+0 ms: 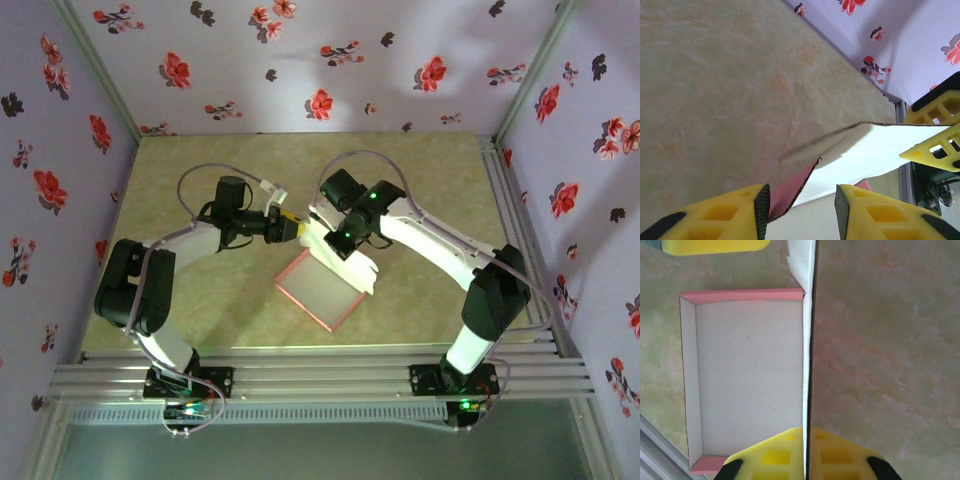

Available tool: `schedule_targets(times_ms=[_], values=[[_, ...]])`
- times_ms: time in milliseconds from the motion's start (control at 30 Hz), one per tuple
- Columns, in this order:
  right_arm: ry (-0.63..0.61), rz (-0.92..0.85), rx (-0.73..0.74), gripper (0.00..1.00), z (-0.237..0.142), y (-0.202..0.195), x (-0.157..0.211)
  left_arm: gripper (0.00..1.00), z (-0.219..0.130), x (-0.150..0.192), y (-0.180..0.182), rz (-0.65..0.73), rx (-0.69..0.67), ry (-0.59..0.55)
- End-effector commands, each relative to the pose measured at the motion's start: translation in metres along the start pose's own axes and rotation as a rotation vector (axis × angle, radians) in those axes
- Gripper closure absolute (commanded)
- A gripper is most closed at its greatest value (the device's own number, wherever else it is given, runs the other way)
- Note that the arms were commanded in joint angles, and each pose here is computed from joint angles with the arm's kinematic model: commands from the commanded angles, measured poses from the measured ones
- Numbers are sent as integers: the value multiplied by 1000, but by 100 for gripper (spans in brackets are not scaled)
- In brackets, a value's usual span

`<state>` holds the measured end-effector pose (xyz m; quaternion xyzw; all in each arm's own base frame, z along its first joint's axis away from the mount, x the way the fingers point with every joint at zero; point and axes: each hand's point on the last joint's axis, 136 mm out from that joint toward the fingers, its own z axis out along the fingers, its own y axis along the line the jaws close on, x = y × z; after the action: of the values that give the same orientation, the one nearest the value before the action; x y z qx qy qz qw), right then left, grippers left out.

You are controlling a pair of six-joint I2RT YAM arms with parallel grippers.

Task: Fold the paper box

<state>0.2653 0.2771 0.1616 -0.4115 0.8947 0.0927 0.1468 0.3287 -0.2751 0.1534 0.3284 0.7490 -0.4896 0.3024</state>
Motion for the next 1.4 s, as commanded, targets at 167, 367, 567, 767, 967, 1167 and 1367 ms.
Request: schedule_targets(times_ms=[167, 367, 567, 767, 967, 1167, 1367], values=[[17, -8, 48, 99, 6, -12, -1, 67, 2, -1, -13, 2, -8, 49], [17, -7, 50, 99, 6, -12, -2, 78, 8, 1, -4, -24, -101, 98], [21, 3, 59, 99, 8, -14, -1, 86, 11, -6, 3, 3, -210, 96], [-11, 16, 68, 90, 2, -15, -7, 90, 7, -8, 1, 53, -317, 101], [-47, 99, 53, 73, -7, -20, -11, 96, 5, -6, -2, 75, -383, 86], [-143, 246, 47, 55, -29, -31, -10, 100, -1, 1, -7, 105, -492, 40], [-187, 371, 53, 44, -35, -41, 15, 100, -11, 5, 1, 52, -612, 2]])
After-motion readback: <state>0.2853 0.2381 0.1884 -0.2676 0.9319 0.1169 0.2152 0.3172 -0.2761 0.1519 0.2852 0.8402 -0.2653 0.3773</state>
